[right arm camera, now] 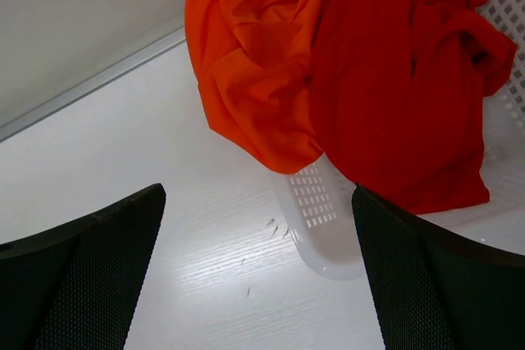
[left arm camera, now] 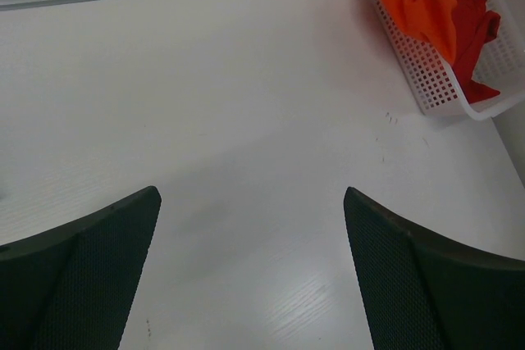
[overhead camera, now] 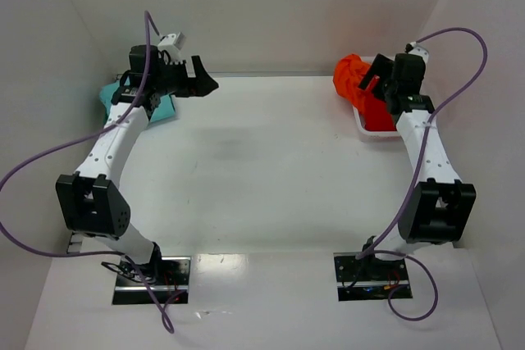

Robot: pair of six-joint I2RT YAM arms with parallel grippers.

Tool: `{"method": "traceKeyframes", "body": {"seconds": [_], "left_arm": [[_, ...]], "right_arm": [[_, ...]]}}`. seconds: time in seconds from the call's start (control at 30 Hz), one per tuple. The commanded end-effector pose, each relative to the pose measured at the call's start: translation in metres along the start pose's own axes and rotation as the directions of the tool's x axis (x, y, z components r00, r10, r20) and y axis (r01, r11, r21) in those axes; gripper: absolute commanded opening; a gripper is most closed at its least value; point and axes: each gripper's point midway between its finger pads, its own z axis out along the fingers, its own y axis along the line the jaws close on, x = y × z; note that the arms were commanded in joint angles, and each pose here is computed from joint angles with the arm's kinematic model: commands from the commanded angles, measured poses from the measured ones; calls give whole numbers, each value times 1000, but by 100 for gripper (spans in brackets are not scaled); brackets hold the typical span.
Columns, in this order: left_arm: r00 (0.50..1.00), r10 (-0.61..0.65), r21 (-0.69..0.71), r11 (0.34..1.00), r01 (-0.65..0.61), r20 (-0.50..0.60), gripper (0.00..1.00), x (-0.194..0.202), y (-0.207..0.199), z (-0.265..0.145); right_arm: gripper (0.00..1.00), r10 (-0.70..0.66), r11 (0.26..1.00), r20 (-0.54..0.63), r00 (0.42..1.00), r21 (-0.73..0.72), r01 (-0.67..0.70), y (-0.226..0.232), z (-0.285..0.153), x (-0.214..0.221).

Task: Fold and stack the t-shirts
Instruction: Grab crumpled tshirt from bin with the right arm

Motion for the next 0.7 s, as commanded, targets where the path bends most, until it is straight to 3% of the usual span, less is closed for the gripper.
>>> {"method": "traceKeyframes", "body": {"seconds": [0.0,0.2,0.27,0.53,0.67], "left_arm": [[998,45,-6,999,-45,32,100,-23,-4,-2],[985,150,10,988,-151,90,100,-35,-32,-9],[977,196,-23,981,-195,88,100,-34,-34,-10],[979,187,49,980,-192,86,100,-11,-67,-24],[980,189,36,981,-191,65,100,-2,-62,-24]], "right_arm": [[100,-38,999,66,997,-12,39,12,20,-29],[100,-33,999,65,997,32,31,5,44,-34],[100,-12,999,15,1000,43,11,1,63,-22],[100,-40,968,-83,996,245,59,-46,111,7],[100,56,945,-75,996,325,-28,-78,119,15]]}}
